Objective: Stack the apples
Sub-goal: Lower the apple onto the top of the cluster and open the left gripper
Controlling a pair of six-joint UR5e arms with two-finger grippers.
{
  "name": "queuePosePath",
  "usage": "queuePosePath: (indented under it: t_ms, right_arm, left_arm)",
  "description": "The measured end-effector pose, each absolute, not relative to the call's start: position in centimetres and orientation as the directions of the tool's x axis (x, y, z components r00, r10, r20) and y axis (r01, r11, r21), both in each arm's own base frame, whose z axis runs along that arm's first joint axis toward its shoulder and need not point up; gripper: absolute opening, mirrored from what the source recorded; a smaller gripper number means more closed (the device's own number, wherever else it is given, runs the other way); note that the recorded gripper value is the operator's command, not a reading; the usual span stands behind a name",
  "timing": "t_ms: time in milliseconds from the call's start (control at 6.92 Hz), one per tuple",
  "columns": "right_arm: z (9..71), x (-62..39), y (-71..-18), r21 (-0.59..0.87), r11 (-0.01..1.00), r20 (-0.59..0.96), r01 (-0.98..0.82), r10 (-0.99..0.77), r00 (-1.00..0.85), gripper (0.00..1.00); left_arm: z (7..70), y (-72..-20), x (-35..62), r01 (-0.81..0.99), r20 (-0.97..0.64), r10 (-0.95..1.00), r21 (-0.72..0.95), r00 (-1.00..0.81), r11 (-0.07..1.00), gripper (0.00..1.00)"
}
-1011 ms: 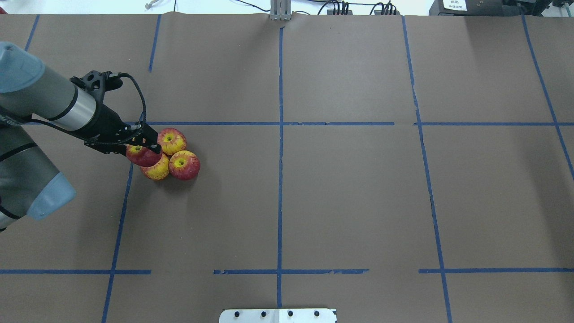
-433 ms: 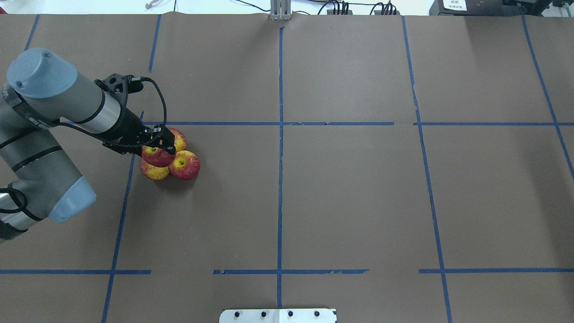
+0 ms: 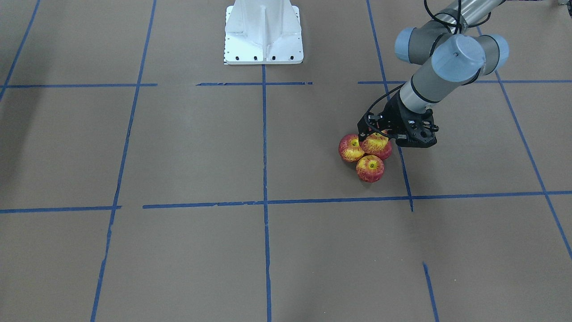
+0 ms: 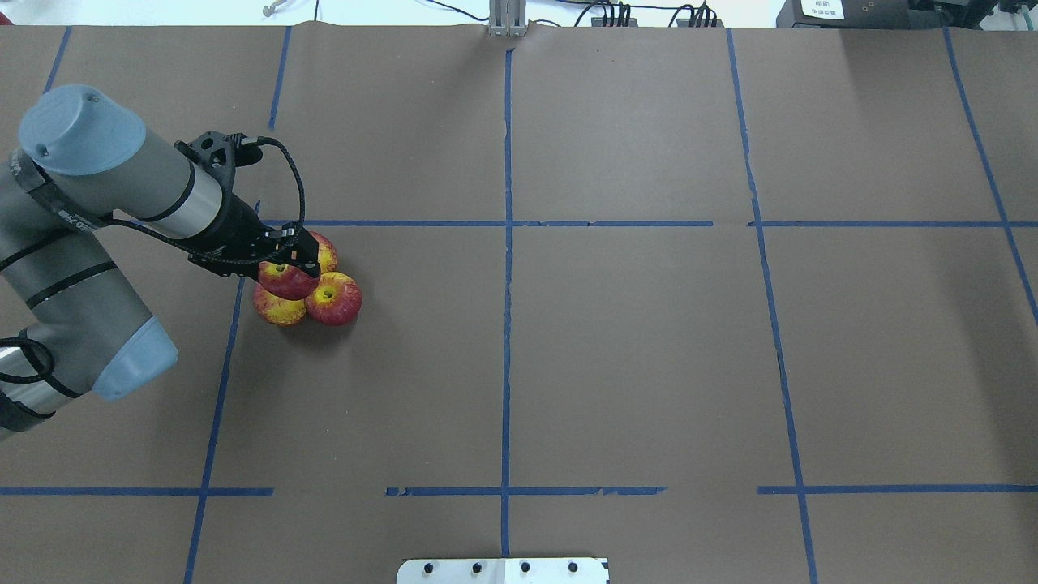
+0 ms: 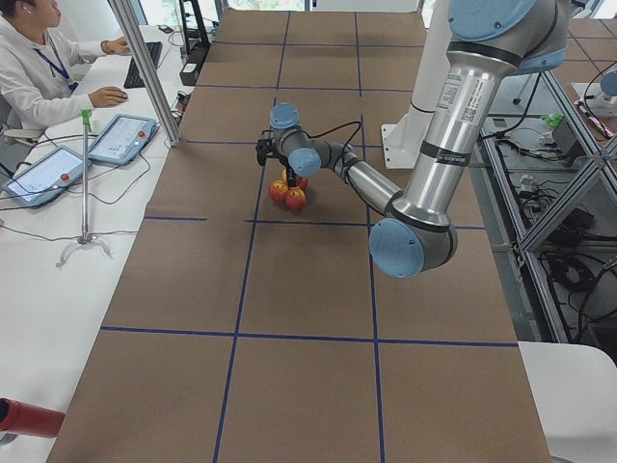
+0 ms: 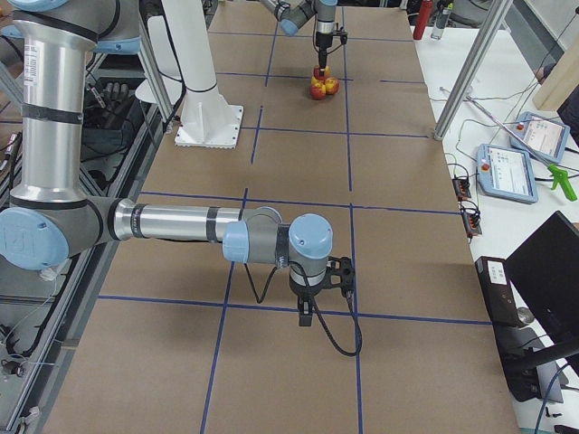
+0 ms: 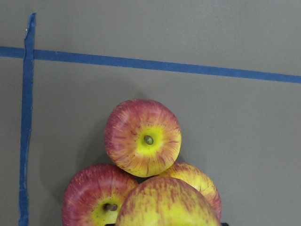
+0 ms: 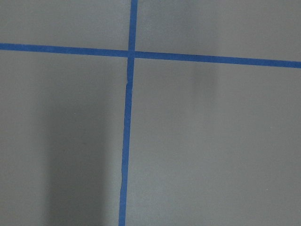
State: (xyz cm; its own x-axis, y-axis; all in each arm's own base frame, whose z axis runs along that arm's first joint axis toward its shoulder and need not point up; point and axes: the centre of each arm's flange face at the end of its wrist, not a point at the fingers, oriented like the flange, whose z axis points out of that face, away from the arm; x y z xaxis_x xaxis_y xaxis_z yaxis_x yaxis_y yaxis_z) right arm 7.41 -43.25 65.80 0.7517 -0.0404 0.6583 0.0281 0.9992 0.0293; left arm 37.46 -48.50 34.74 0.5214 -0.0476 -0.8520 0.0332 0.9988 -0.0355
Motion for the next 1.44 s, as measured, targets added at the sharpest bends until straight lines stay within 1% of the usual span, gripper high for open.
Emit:
queuePosePath:
  t_ms: [289,433,722,867,1444]
  right_arm:
    - [65.8,7.4,-43.2,0.029,0.999,0.658,0.028,-0.040,0.752,1.00]
    - [65.8,7.4,-43.2,0.029,0.999,0.658,0.028,-0.040,0.752,1.00]
    - [65.8,7.4,-43.2,0.029,0.999,0.658,0.028,-0.040,0.752,1.00]
    - [65.8,7.4,-43.2,0.029,0.999,0.658,0.028,-0.040,0.752,1.00]
    - [65.8,7.4,-43.2,0.029,0.999,0.658,0.028,-0.041,0.752,1.00]
  left_arm:
    - [35.1,-48.9,37.6,0.050,-0.844,-0.048,-0.026,0.534,0.998,0.00]
    - [35.2,-49.0,37.7,0.052,-0.842,-0.049,-0.025,0.537,0.998,0.44]
    - [35.6,-49.1,38.1,0.048,-0.837,-0.050,-0.028,0.544,0.998,0.84]
    - [35.9,-49.0,38.4,0.044,-0.835,-0.050,-0.031,0.548,0.999,1.00]
    - [35.0,-48.9,37.3,0.052,-0.840,-0.048,-0.023,0.540,0.998,1.00]
